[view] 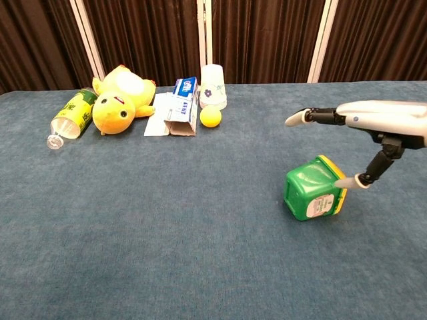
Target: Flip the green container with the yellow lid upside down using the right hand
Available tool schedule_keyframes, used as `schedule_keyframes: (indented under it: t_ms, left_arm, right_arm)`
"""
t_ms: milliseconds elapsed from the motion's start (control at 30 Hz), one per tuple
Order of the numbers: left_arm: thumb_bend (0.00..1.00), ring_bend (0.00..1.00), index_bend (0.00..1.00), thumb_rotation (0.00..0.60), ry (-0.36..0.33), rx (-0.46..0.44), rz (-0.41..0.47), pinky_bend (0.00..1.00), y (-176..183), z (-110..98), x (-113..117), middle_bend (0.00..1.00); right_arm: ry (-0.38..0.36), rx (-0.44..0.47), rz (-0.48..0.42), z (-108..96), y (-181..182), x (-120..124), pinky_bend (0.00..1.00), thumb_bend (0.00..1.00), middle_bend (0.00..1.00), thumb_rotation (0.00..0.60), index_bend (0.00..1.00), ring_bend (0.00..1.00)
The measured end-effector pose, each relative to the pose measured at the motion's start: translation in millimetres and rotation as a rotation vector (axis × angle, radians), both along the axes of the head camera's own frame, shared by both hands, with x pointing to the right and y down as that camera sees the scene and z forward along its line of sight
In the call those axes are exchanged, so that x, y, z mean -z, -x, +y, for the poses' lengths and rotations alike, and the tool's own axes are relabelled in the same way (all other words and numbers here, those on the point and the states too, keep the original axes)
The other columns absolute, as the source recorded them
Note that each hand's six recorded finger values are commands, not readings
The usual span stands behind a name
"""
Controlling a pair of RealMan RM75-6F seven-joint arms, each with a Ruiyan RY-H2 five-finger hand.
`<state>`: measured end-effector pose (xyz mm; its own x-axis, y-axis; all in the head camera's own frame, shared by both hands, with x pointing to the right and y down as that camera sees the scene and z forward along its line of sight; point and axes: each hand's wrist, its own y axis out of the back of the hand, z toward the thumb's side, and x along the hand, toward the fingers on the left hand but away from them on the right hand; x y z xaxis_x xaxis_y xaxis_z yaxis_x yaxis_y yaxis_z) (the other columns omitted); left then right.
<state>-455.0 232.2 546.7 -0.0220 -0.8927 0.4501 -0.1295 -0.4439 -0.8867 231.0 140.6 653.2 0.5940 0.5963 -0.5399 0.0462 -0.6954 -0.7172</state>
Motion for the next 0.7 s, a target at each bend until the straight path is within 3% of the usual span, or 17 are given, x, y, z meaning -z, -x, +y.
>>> schedule_keyframes:
  t_ms: [167,533,700]
  left_arm:
    - [0.0,0.0,0.0,0.6,-0.002,-0.002,0.002,0.0,0,0,1,0.0]
    - [0.0,0.0,0.0,0.6,0.005,0.01,0.0,0.0,3,-1,-1,0.0]
    - [0.0,0.0,0.0,0.6,0.018,0.021,0.002,0.0,6,-1,-4,0.0]
  right_arm:
    - [-0.064,0.103,0.07,2,2,15,0.0,0.0,0.0,0.6,0.0,0.0]
    - [-0.31,0.493,0.333,16,41,14,0.0,0.0,0.0,0.6,0.0,0.0]
    - [-0.378,0.61,0.415,23,66,1,0.0,0.0,0.01,0.6,0.03,0.0]
